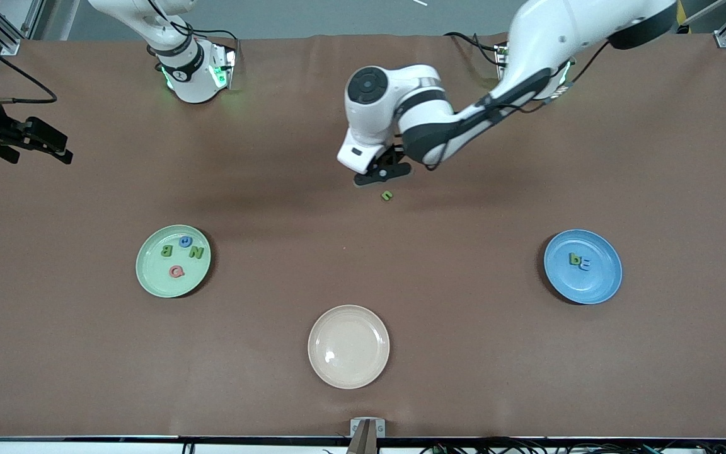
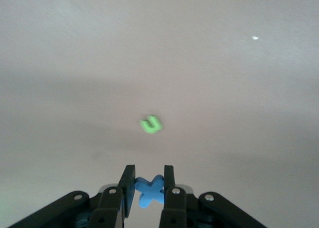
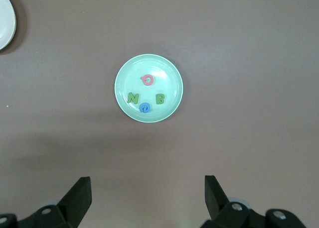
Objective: Sort upper and lower case letters into plates
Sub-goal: 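Carry the blue x to the blue plate with the left gripper, then release the x on the blue plate and return the left gripper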
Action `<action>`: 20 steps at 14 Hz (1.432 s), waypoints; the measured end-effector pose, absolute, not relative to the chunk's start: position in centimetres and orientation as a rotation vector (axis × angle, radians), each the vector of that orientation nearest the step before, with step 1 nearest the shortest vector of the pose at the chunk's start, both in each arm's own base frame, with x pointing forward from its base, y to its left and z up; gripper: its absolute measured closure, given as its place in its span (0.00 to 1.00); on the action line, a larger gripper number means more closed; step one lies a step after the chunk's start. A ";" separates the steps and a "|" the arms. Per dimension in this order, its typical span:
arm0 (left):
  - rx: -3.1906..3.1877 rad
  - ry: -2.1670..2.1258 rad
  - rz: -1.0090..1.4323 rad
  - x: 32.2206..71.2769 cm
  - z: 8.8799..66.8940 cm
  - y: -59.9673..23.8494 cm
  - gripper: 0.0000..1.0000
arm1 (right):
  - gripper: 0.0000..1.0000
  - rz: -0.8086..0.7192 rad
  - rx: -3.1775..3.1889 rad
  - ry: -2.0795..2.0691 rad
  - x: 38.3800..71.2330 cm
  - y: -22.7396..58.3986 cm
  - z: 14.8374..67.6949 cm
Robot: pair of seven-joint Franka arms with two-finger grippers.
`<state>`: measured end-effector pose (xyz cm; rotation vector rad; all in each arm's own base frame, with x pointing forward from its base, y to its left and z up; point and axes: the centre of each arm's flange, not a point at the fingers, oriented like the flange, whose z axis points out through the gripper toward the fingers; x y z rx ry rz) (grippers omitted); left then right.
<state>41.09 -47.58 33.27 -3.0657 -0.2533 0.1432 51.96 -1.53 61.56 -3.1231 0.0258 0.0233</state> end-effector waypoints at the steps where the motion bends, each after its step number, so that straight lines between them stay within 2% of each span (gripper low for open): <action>1: -3.068 -0.217 0.164 42.0 34.0 -45.7 0.73 | 0.00 0.026 -3.123 0.016 51.9 -1.6 61.5; 10: -3.110 0.189 0.157 52.3 32.9 -22.6 0.73 | 0.00 0.036 -3.106 0.015 51.9 -1.6 61.5; 15: -3.000 0.408 0.079 55.0 31.0 -13.7 0.73 | 0.00 0.038 -3.104 0.015 51.8 -1.6 61.5; 20: -2.963 0.469 0.080 56.8 25.9 -6.9 0.73 | 0.00 0.038 -3.112 0.014 51.8 -1.7 61.5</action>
